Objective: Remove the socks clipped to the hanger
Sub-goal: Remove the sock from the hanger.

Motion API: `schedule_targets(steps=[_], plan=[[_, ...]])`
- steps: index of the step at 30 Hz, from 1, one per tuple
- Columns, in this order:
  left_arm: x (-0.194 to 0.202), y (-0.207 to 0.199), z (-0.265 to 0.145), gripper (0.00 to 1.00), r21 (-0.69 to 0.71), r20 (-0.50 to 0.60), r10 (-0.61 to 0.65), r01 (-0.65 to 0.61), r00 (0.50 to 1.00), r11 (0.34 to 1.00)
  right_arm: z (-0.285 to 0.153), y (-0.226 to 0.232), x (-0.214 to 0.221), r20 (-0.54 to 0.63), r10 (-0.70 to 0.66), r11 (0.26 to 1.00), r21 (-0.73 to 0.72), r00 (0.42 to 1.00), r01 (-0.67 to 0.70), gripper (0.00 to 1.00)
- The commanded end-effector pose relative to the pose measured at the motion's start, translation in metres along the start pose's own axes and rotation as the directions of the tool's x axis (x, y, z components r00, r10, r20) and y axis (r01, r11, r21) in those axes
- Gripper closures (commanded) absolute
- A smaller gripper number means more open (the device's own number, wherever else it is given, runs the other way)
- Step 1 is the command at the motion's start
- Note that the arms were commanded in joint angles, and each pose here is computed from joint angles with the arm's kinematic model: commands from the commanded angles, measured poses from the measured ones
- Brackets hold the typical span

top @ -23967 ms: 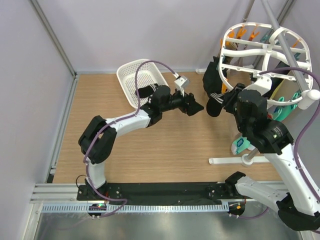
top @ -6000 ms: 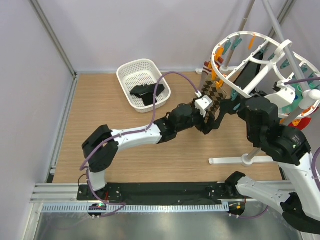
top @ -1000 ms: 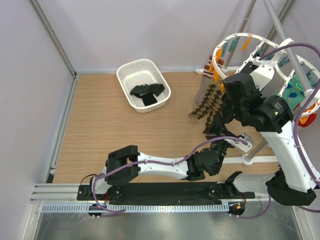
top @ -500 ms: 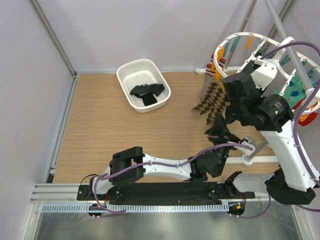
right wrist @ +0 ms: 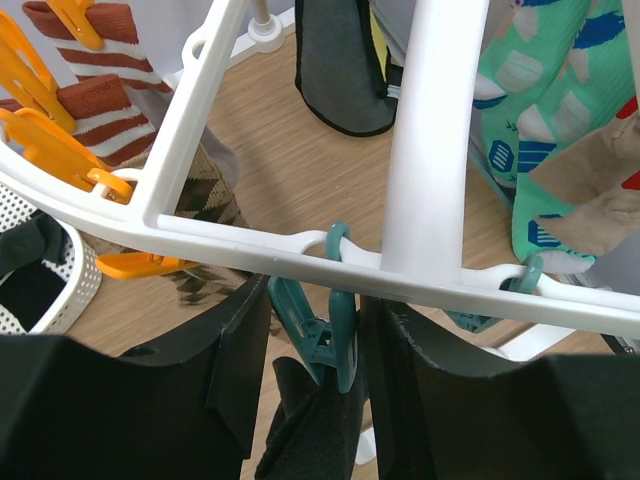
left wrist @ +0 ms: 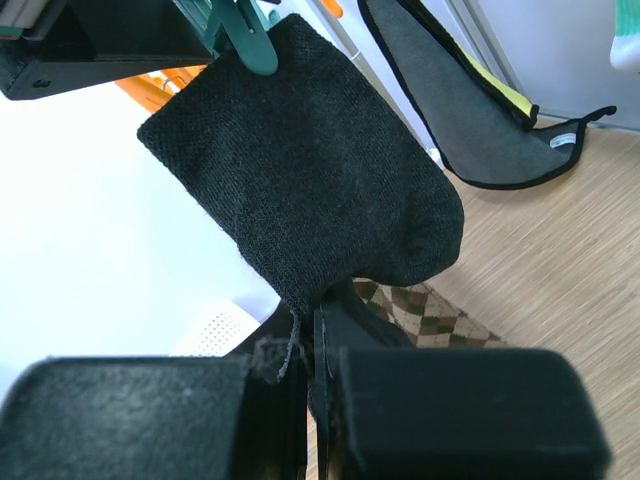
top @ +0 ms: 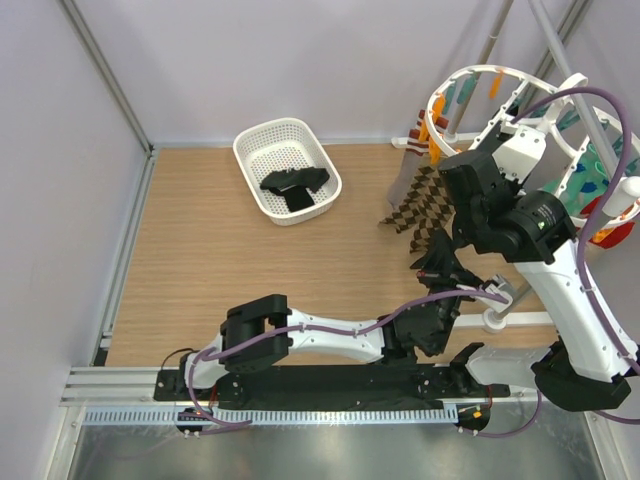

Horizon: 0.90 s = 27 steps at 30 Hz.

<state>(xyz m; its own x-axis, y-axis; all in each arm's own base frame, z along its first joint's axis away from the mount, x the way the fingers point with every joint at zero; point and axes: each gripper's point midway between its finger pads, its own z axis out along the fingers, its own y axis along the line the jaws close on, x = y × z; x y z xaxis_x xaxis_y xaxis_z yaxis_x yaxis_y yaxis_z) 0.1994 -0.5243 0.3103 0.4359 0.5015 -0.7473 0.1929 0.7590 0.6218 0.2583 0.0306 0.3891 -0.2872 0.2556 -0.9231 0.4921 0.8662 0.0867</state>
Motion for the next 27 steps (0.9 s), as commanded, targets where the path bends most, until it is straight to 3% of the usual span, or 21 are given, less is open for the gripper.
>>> schedule_targets(steps=[1, 11, 13, 14, 15, 22, 25, 27], plan=[[-0.019, 0.013, -0.001, 1.00, -0.041, 0.027, -0.088, 0.089, 0.996, 0.995, -0.001, -0.007, -0.016, 0.070, 0.043, 0.999, 0.025, 0.997, -0.045, 0.53], [-0.018, 0.004, -0.002, 1.00, -0.036, 0.026, -0.077, 0.078, 0.997, 0.996, 0.001, -0.009, -0.019, 0.102, 0.001, 1.000, 0.031, 0.995, -0.004, 0.55], [-0.018, 0.004, -0.002, 1.00, -0.037, 0.025, -0.075, 0.076, 0.997, 0.996, 0.000, -0.010, -0.021, 0.111, 0.013, 1.000, 0.023, 0.994, -0.016, 0.65], [-0.018, 0.004, -0.002, 1.00, -0.037, 0.025, -0.075, 0.076, 0.997, 0.996, 0.000, -0.010, -0.022, 0.116, 0.016, 1.000, 0.020, 0.993, -0.019, 0.85], [-0.018, 0.004, -0.002, 1.00, -0.037, 0.025, -0.075, 0.076, 0.997, 0.996, 0.000, -0.011, -0.021, 0.117, 0.012, 1.000, 0.022, 0.993, -0.014, 0.98], [-0.014, 0.003, -0.003, 1.00, -0.042, 0.011, -0.094, 0.095, 0.995, 0.995, -0.002, -0.008, -0.020, 0.113, 0.017, 1.000, -0.017, 0.993, -0.016, 0.99], [-0.007, 0.023, -0.004, 1.00, -0.071, -0.020, -0.147, 0.146, 0.989, 0.987, -0.004, -0.004, -0.020, 0.100, 0.035, 0.998, -0.050, 0.994, -0.030, 0.99], [0.019, 0.031, -0.006, 1.00, -0.087, -0.069, -0.185, 0.179, 0.980, 0.980, -0.007, -0.002, -0.020, 0.088, 0.047, 0.996, -0.075, 0.995, -0.040, 0.99]])
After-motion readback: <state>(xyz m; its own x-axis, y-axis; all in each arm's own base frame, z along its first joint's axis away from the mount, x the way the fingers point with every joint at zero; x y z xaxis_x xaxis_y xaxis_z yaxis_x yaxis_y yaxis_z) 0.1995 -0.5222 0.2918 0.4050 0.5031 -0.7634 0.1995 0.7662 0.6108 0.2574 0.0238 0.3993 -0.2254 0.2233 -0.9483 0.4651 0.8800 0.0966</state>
